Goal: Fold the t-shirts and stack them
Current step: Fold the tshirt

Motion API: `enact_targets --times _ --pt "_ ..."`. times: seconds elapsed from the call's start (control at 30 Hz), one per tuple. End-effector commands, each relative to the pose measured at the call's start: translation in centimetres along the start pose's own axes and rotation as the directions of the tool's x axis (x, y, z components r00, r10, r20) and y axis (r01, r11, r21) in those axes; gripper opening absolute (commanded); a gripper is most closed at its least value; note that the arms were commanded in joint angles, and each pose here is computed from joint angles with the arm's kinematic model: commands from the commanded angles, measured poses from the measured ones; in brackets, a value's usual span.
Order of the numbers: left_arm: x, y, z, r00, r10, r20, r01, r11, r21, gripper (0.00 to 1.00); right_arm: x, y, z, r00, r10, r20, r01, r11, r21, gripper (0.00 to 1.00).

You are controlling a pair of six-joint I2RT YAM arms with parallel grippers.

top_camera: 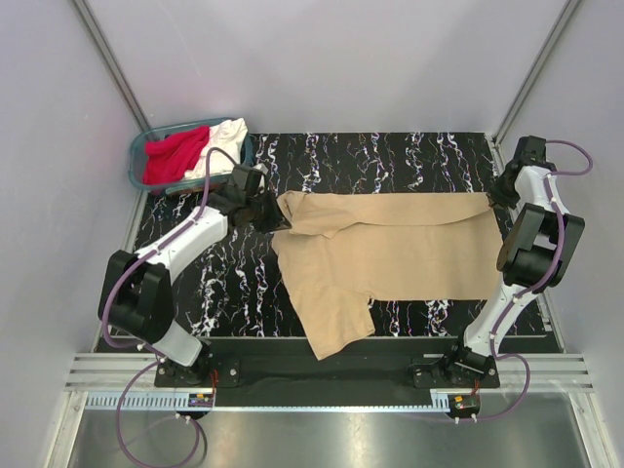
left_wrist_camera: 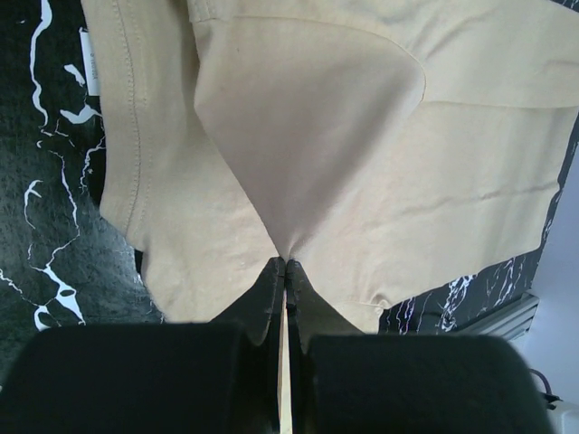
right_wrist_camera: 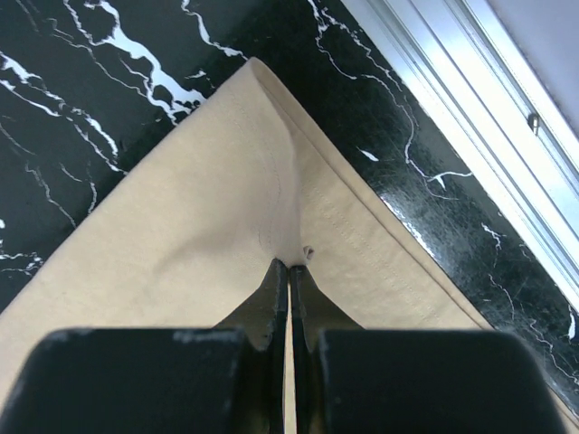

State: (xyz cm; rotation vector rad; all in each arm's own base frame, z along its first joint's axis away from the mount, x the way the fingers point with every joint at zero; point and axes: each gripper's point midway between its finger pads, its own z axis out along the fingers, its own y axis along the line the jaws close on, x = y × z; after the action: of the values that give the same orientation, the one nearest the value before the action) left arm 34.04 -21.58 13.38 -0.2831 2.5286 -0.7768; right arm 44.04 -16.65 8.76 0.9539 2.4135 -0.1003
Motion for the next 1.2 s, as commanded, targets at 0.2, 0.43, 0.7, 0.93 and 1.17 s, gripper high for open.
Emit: enact_targets --times 0.2,0.43,0.7,0.93,1.17 --pt "2.4 0.4 0.1 0.994 0.052 -0.091 -0.048 0.997 0.052 0.02 0.3 -3.2 0.3 1.000 -0.003 -0.021 0.006 0.986 0.167 0.17" --pt "2.7 1.8 -4.3 0.977 0.210 -0.046 -0.211 0.977 -0.009 0.50 1.8 -3.6 -4.6 0.998 0.032 -0.058 -0.022 0.985 0.168 0.55" --pt "-1.5 2.7 -4.3 0.976 0.214 0.037 -0.211 0.975 -0.066 0.64 5.0 3.6 -8.1 0.993 0.048 -0.110 -0.063 0.988 -0.142 0.73" --pt "-6.7 1.7 0.8 0.975 0.208 0.083 -0.201 0.975 -0.091 0.60 6.1 11.2 -6.5 0.996 -0.012 -0.094 -0.029 0.907 -0.421 0.79" --pt "-11.9 1.7 6.3 0.979 0.153 0.135 -0.130 0.977 -0.167 0.37 6.6 13.8 -3.1 0.989 0.016 -0.147 -0.082 0.887 -0.454 0.67"
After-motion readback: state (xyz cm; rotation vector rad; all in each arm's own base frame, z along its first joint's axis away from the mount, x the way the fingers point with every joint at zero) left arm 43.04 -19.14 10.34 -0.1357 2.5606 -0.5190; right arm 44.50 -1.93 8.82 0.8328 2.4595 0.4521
